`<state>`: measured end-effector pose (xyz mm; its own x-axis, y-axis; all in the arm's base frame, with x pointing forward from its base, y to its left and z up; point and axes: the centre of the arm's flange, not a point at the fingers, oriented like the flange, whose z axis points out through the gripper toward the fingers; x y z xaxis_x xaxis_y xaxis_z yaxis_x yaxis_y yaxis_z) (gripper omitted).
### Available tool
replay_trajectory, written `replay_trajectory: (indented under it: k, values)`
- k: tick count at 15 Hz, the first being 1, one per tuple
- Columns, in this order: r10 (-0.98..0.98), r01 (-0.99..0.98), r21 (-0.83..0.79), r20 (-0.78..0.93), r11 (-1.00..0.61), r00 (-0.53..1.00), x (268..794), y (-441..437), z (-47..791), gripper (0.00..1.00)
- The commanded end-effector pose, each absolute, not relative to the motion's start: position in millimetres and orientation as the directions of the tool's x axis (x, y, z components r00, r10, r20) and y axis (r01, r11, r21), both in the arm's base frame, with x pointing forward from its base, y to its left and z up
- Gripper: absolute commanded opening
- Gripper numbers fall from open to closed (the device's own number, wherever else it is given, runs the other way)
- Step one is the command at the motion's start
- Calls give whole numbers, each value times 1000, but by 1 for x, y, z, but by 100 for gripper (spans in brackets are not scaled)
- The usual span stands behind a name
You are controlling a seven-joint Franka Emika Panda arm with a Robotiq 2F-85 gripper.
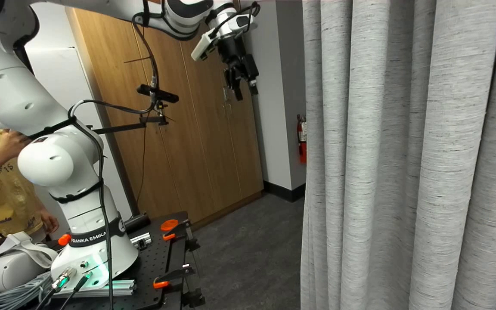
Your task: Move the curtain to the left
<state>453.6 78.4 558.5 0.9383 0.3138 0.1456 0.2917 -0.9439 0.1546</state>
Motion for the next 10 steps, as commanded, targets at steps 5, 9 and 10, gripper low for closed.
replay_trajectory:
  k: [5, 9, 10]
  values:
    - [282, 252, 161, 201, -954, 938, 489, 161, 557, 100]
    - [269, 240, 156, 204, -958, 941, 496, 156, 558, 100]
    - [269, 240, 156, 205, -958, 941, 496, 156, 559, 100]
